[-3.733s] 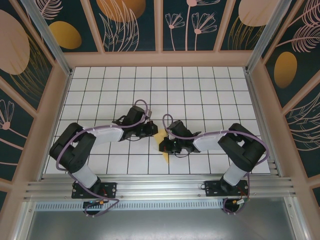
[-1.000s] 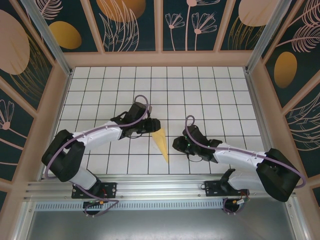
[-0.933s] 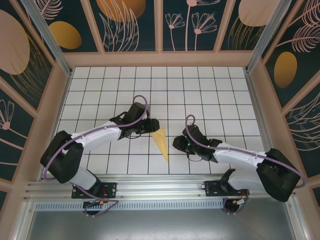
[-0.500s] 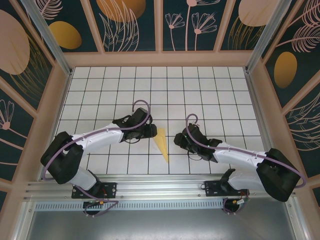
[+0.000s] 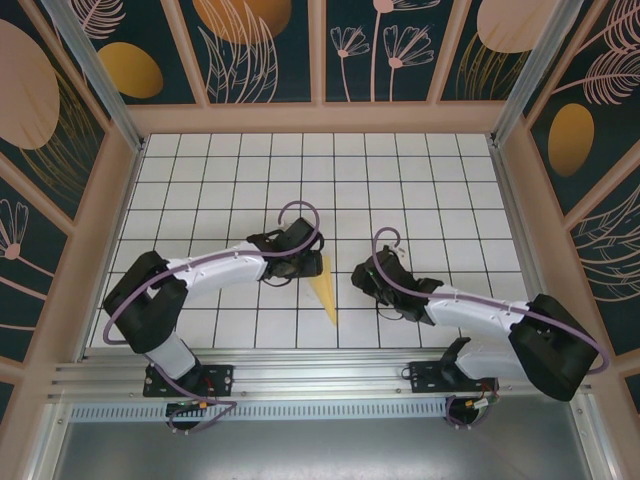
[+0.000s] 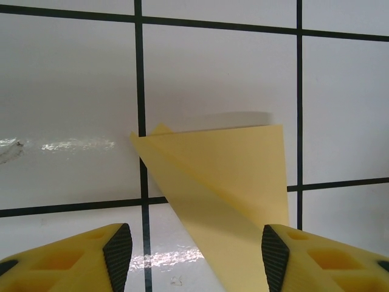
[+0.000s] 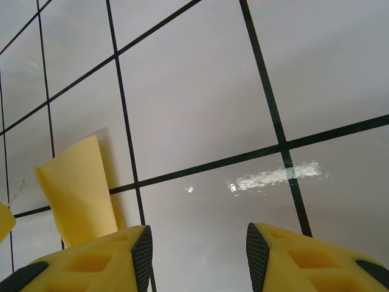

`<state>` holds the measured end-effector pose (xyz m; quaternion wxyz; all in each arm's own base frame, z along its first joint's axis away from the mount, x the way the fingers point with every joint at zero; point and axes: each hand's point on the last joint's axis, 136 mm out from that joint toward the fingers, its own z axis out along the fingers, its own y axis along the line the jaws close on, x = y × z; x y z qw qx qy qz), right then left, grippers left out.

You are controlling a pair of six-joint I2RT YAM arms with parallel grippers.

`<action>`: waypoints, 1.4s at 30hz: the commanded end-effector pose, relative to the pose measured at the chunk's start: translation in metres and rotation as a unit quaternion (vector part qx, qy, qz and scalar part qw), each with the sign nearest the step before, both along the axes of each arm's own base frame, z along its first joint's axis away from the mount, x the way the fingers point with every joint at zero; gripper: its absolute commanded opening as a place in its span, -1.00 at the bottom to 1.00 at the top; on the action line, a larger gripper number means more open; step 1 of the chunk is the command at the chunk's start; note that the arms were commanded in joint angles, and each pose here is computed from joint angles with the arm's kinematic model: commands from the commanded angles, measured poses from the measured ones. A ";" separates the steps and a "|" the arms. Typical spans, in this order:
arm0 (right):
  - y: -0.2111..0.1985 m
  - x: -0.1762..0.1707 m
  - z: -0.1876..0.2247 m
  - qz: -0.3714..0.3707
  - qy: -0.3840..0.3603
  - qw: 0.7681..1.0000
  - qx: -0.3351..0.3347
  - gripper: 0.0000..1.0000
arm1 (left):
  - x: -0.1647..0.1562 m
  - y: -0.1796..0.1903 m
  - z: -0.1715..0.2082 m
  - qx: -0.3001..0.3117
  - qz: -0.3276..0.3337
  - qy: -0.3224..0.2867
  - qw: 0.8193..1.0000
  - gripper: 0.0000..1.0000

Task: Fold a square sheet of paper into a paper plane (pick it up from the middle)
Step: Turn over a paper plane at the center of the table.

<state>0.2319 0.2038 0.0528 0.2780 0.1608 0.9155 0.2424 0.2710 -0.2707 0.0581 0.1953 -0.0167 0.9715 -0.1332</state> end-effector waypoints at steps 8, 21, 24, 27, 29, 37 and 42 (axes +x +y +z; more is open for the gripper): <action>-0.008 0.003 -0.001 -0.023 -0.007 1.000 0.020 -0.03 | 0.004 -0.017 -0.015 -0.007 -0.001 0.028 1.000 0.30; 0.013 0.001 -0.001 0.023 -0.003 0.999 0.048 -0.02 | -0.001 -0.024 -0.021 -0.023 -0.017 0.039 0.999 0.23; 0.030 -0.002 0.002 0.064 0.000 0.996 0.062 -0.02 | -0.003 -0.015 -0.018 -0.014 -0.020 0.026 0.999 0.12; 0.041 -0.005 0.002 0.090 0.007 0.993 0.072 -0.03 | -0.006 -0.010 -0.008 -0.023 -0.020 0.013 0.999 -0.04; 0.046 -0.007 0.000 0.103 0.012 0.992 0.076 -0.04 | -0.010 -0.005 -0.007 -0.023 -0.019 0.010 1.000 -0.17; 0.067 -0.014 0.004 0.153 0.016 0.983 0.097 -0.04 | -0.018 0.002 -0.006 -0.037 -0.015 0.007 0.999 -0.54; 0.080 -0.019 0.005 0.186 0.022 0.976 0.110 -0.04 | -0.023 0.010 -0.011 -0.031 -0.011 0.010 0.999 -0.72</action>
